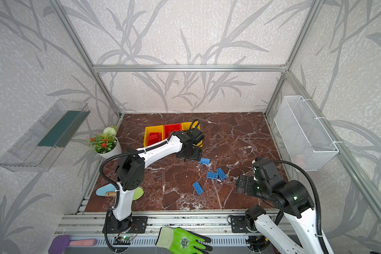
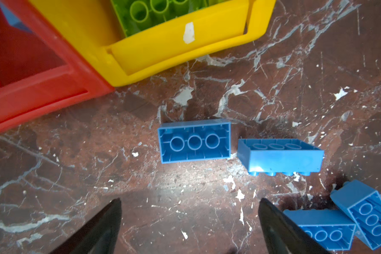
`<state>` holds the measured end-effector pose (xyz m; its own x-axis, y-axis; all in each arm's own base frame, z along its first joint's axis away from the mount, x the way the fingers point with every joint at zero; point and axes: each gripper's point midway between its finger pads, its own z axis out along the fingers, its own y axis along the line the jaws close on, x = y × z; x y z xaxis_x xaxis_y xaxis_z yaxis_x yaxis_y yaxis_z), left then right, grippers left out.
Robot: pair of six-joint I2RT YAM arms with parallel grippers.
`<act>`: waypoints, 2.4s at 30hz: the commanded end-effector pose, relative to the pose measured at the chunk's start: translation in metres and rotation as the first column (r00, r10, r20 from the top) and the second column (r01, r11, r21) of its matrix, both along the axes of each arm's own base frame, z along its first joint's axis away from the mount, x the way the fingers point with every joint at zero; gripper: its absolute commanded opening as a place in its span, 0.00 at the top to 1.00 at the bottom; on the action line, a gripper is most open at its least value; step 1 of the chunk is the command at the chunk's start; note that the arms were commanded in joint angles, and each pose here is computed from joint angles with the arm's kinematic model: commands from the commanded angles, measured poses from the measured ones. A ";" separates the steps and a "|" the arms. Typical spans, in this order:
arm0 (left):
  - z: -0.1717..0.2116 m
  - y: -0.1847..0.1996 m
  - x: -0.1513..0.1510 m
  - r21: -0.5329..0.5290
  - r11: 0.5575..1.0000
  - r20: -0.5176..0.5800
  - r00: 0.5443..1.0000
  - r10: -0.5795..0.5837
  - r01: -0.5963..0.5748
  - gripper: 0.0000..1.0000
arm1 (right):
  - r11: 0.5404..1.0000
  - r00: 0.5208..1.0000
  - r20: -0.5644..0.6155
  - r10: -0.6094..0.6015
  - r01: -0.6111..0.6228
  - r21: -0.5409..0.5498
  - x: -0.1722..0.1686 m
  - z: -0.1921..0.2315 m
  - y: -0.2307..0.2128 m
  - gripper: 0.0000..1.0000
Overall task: Sort the legos into containers by color
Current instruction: 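Move the left gripper down to a blue brick beside the bins, then close the left gripper on the blue brick and lift it, then carry the blue brick with the left gripper over the red bin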
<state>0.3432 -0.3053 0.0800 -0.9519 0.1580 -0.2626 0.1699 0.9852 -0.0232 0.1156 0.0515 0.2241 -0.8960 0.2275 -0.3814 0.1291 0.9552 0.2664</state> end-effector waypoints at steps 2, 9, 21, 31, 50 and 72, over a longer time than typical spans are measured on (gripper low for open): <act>0.001 -0.002 0.010 0.000 0.999 0.000 0.999 -0.038 0.038 0.04 | 0.999 1.000 0.006 -0.030 0.030 -0.013 0.007 0.005 -0.002 0.01; -0.017 0.003 0.016 -0.016 1.000 -0.045 0.999 -0.014 0.013 0.04 | 0.998 0.998 -0.002 -0.058 0.058 -0.008 0.020 0.004 0.003 0.01; -0.037 -0.002 0.023 -0.038 0.999 -0.088 0.996 0.009 -0.013 0.06 | 0.999 0.999 -0.030 -0.031 0.030 -0.034 0.038 -0.001 0.011 0.01; -0.044 -0.006 0.025 -0.038 0.999 -0.110 0.994 0.013 -0.018 0.08 | 0.999 0.999 -0.039 0.003 -0.005 -0.050 0.047 -0.003 0.016 0.01; -0.007 0.003 0.019 -0.066 0.994 -0.086 0.993 0.084 -0.090 0.10 | 0.998 0.999 -0.047 0.026 -0.028 -0.053 0.056 -0.004 0.022 0.01; -0.034 -0.008 0.020 -0.047 0.979 -0.153 0.970 0.187 -0.196 0.08 | 0.996 0.998 -0.055 0.026 -0.030 -0.082 0.056 -0.008 0.014 0.01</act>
<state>0.3661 -0.3153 0.0534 -0.9900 -0.0245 -0.1389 -0.0062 0.9915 -0.1303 0.1722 0.0680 0.2127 -0.9235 0.1806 -0.3385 0.1221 0.9748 0.1868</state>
